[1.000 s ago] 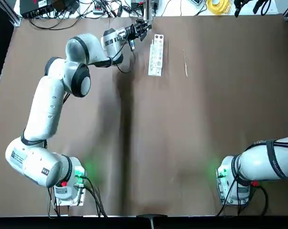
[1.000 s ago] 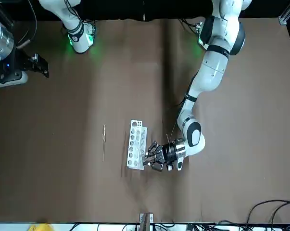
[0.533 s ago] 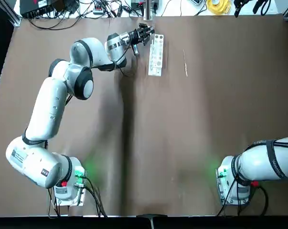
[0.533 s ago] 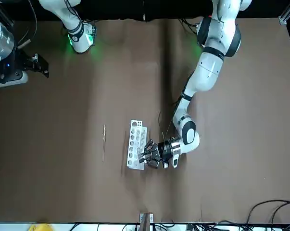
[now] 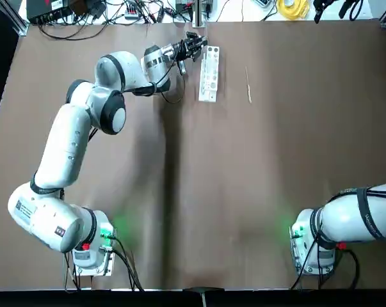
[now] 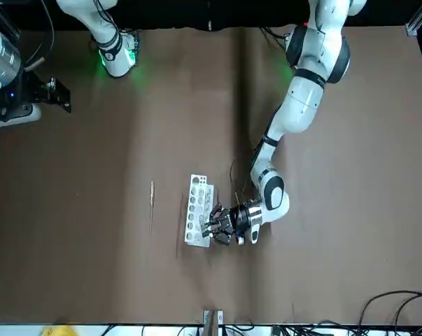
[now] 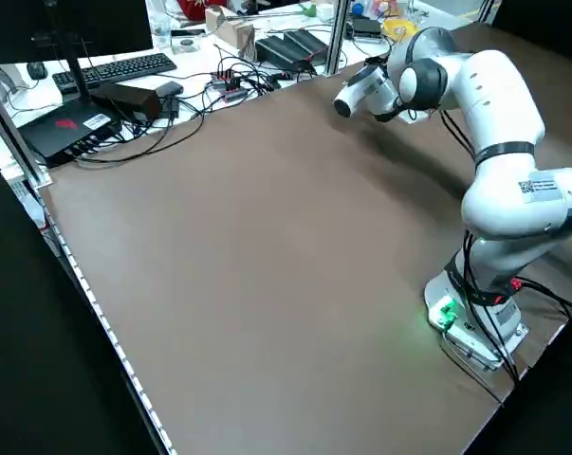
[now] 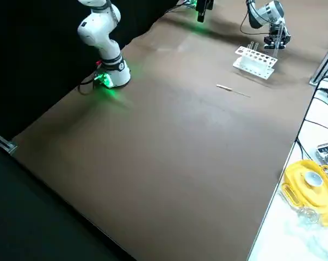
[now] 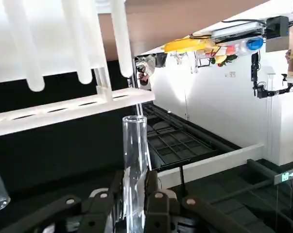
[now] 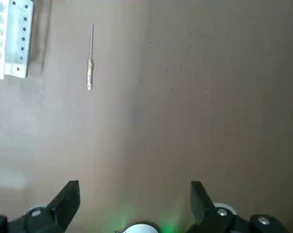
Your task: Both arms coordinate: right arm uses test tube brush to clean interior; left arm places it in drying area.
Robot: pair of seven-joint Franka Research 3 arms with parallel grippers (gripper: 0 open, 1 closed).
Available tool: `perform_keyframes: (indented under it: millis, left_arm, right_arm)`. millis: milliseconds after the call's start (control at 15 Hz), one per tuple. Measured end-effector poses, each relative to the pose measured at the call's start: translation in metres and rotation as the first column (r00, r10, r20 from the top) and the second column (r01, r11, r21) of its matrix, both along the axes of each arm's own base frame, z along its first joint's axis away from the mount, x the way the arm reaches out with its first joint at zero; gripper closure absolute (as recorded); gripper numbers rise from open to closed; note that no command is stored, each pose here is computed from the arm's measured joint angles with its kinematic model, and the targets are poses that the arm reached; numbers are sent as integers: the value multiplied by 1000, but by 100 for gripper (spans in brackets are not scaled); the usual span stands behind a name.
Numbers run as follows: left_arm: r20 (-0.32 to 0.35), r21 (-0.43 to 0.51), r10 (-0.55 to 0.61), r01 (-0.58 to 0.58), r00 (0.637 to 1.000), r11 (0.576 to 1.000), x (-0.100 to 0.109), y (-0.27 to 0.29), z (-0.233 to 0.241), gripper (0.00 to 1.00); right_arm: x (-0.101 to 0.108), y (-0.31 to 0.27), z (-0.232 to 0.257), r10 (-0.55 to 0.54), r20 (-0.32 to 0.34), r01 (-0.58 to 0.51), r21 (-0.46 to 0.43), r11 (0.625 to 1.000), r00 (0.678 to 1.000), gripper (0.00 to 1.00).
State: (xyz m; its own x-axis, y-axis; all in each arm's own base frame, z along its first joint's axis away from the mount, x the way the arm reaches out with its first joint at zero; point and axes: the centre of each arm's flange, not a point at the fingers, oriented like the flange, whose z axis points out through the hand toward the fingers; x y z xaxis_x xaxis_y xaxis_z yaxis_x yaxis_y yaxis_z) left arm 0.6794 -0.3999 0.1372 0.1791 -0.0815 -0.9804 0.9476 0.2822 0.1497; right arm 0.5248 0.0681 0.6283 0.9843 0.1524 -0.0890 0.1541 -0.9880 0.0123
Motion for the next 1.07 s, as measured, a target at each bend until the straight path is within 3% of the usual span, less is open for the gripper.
perform_keyframes:
  millis: [1067]
  left_arm:
    - [19,11,42,-42,999,999,0,4,-13,77]
  right_arm:
    - [0,0,0,0,0,0,0,1000,1000,0]
